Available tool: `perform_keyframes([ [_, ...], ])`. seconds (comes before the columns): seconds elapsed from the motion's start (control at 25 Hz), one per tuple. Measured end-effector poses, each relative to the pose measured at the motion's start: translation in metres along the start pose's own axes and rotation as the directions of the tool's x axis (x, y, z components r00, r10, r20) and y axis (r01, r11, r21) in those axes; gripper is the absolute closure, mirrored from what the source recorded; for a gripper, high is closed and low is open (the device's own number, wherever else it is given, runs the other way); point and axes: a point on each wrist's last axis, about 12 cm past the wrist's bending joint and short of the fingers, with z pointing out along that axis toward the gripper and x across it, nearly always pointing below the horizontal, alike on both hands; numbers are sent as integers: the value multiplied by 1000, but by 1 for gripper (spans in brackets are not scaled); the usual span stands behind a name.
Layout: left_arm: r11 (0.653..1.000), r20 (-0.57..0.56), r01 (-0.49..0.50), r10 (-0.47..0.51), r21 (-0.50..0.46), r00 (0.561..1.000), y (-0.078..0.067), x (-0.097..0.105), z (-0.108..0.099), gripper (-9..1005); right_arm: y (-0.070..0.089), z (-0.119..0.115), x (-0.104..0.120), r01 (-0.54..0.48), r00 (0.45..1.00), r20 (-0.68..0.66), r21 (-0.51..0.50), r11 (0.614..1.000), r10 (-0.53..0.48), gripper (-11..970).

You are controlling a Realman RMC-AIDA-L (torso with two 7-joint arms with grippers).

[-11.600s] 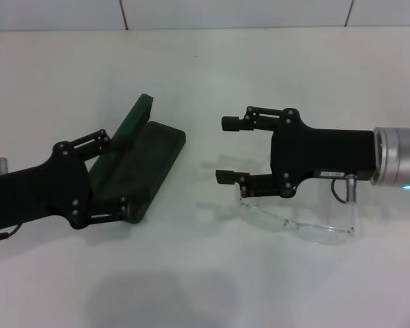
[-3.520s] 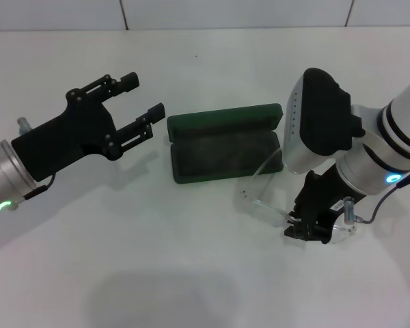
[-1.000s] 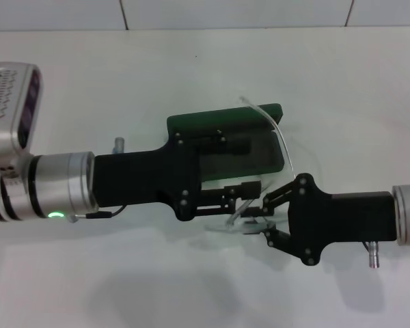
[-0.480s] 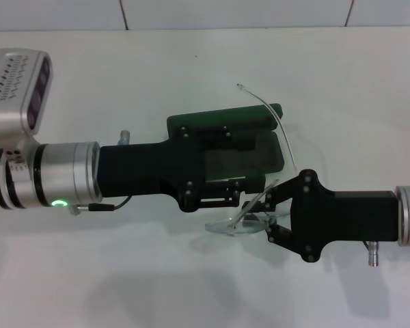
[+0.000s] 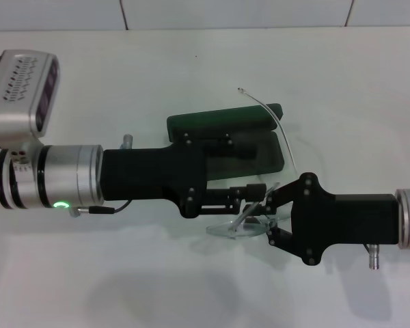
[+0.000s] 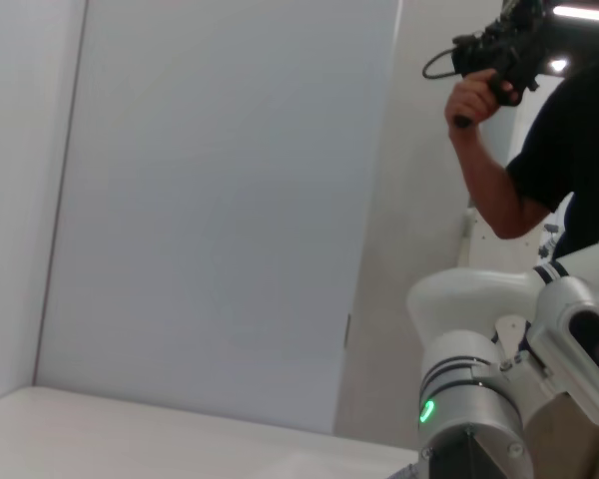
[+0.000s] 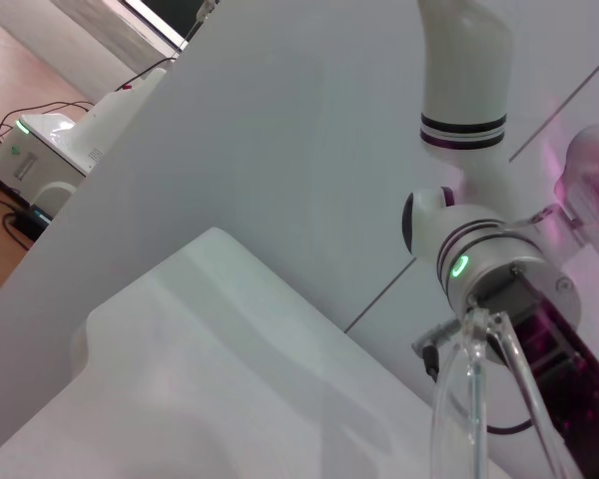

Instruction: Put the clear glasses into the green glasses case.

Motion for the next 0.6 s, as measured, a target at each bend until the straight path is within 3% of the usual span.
perform_keyframes([
  [0.44, 1000, -24, 12, -11, 16, 1000, 0, 0, -1, 332, 0, 0, 0, 1, 1000, 1, 0, 1000, -1, 818],
  [0.6, 1000, 14, 1, 0, -17, 1000, 2, -2, -5, 331, 0, 0, 0, 2, 1000, -2, 0, 1000, -2, 817],
])
